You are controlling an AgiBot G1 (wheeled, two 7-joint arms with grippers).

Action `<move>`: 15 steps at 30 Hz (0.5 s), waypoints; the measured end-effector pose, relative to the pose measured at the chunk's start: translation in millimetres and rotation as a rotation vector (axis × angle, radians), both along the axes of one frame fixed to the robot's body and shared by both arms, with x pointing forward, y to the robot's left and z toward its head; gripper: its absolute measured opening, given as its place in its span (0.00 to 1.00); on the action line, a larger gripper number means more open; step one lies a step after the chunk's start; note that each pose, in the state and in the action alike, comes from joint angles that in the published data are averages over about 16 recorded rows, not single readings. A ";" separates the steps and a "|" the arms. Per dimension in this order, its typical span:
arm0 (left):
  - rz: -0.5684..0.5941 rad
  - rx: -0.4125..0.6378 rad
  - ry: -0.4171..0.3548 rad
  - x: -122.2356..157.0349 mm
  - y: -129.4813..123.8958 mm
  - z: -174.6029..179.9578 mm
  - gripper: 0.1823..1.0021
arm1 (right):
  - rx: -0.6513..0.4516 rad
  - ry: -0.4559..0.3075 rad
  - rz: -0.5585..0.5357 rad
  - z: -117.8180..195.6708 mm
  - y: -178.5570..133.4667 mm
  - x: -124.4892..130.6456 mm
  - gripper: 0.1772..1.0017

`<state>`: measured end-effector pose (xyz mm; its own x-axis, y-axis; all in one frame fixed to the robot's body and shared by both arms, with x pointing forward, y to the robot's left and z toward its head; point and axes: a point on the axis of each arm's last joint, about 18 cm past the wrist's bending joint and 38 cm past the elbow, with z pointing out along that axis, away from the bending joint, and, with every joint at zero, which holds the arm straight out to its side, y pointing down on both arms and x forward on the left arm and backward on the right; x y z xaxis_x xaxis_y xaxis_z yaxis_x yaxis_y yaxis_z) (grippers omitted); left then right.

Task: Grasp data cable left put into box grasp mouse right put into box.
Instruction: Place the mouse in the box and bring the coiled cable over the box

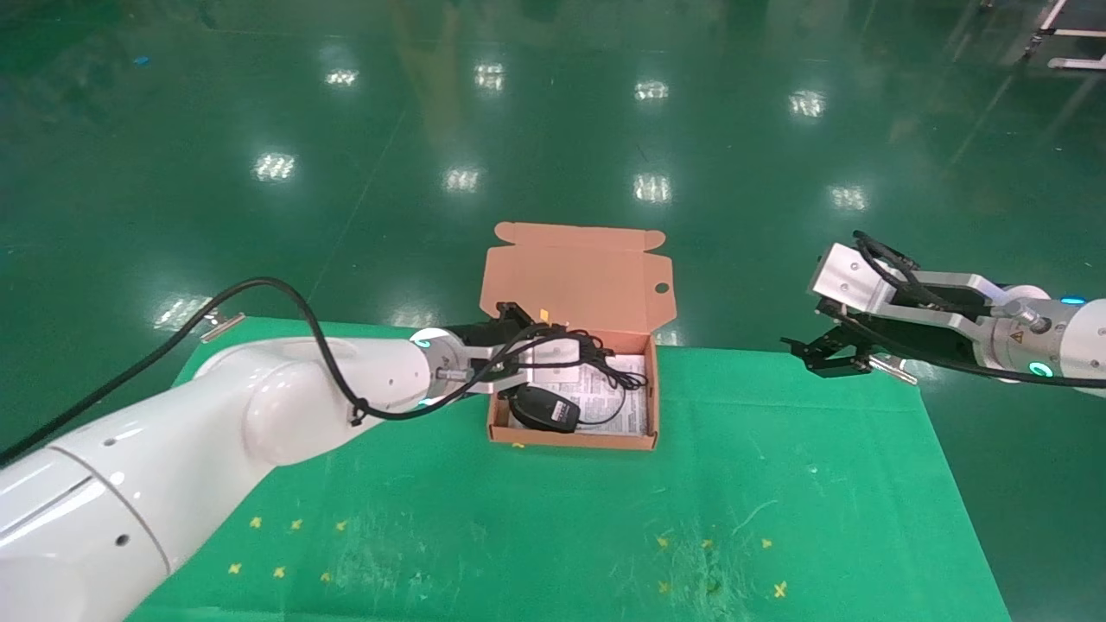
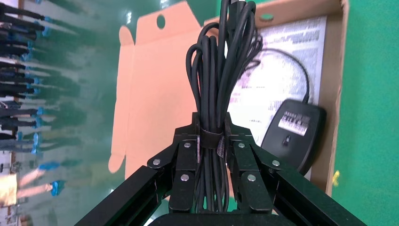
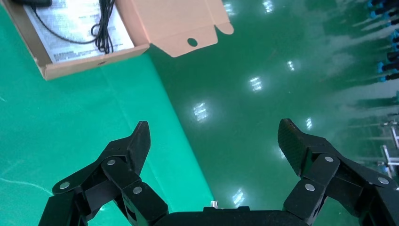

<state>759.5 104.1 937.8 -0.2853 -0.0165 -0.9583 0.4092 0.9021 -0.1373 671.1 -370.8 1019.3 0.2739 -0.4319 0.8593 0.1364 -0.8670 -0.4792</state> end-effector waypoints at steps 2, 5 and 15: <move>-0.009 -0.002 0.003 -1.0 -2.7 -1.8 0.10 | 0.001 -0.001 -0.004 0.8 -0.9 -3.3 0.98; -0.018 -0.006 0.009 -2.3 -5.6 -3.9 0.10 | 0.003 -0.001 -0.008 1.7 -1.4 -6.5 0.99; -0.025 -0.006 0.019 -3.3 -7.7 -6.5 0.12 | 0.000 -0.002 -0.013 2.0 -1.3 -9.0 1.00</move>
<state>756.1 96.4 931.3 -0.3034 -0.0152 -0.9527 0.4293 0.8905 -0.1509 662.1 -372.1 1021.4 0.2665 -0.4350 0.8601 0.1263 -0.8689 -0.4786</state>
